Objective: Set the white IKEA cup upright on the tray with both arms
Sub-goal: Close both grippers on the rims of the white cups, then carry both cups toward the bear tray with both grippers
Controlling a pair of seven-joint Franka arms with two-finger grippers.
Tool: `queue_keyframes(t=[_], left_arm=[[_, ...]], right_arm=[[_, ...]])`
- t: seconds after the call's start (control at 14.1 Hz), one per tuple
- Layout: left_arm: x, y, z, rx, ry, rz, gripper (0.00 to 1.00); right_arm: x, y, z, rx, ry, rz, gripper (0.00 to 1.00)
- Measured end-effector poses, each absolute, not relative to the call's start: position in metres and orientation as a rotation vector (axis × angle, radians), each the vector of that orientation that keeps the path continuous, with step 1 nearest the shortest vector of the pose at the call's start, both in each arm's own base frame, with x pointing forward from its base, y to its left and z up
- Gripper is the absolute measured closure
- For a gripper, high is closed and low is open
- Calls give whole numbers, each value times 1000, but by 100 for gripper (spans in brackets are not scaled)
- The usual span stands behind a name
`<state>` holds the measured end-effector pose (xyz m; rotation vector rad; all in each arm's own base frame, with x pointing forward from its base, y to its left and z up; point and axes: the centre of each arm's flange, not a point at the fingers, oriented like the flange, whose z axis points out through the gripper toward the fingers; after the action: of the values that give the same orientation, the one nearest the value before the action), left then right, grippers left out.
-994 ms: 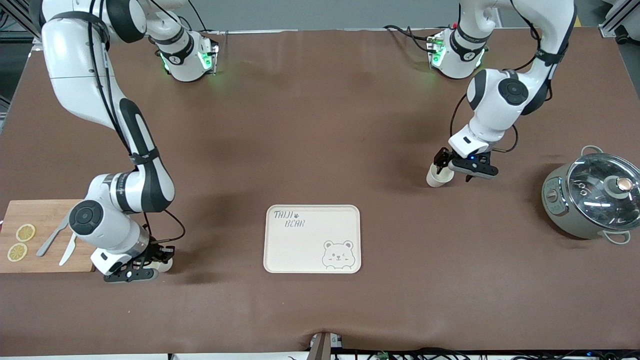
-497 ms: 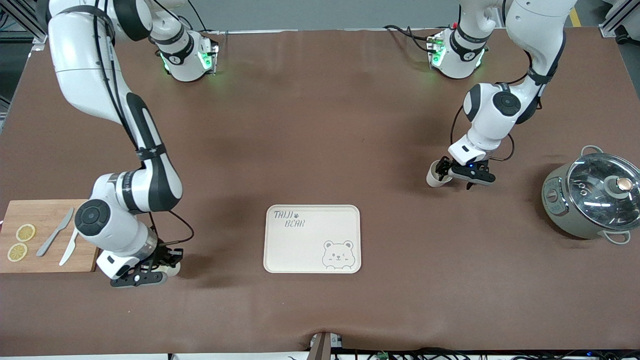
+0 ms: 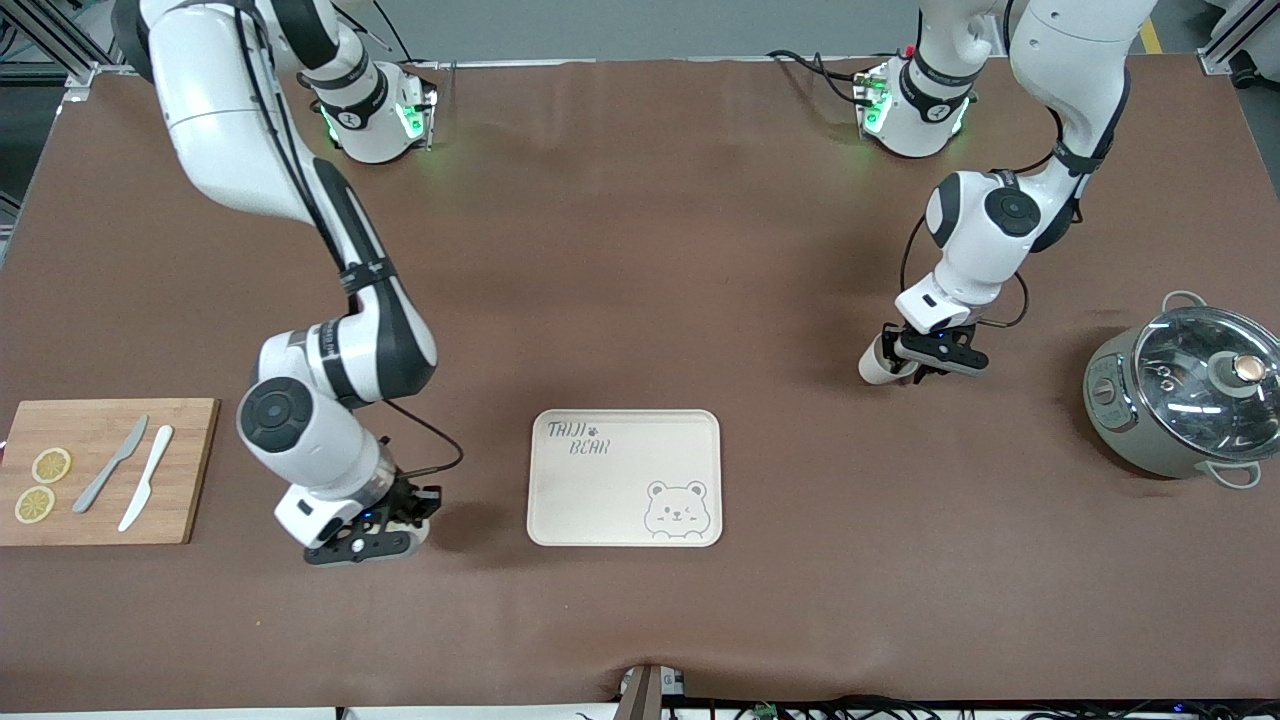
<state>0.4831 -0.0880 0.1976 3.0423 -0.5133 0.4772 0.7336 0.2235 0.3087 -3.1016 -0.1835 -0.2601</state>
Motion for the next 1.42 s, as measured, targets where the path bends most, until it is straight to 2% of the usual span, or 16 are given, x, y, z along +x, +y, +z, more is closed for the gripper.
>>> queue_keyframes(t=[0.14,0.21,0.43,0.64,0.78,0.99,1.42], left_arm=[[506,-101,212,3039,-484,397,90],[524,-114,227,3036,-454,320,96],[584,-179,312,3044,-341,132,96],[615,-262,372,3171,-201,-24,96],[639,-314,372,3182,-97,-6,96],[669,-357,341,3155,-15,54,96],[679,-409,323,2993,99,246,96]], right_arm=[[728,264,315,-3095,-164,-253,97],[726,283,314,-3090,-163,-260,97],[720,325,302,-3078,-119,-274,97],[713,355,277,-3075,-103,-273,97],[707,369,265,-3075,-100,-266,97],[698,388,261,-3072,-91,-262,97],[680,417,248,-3071,-71,-248,97]])
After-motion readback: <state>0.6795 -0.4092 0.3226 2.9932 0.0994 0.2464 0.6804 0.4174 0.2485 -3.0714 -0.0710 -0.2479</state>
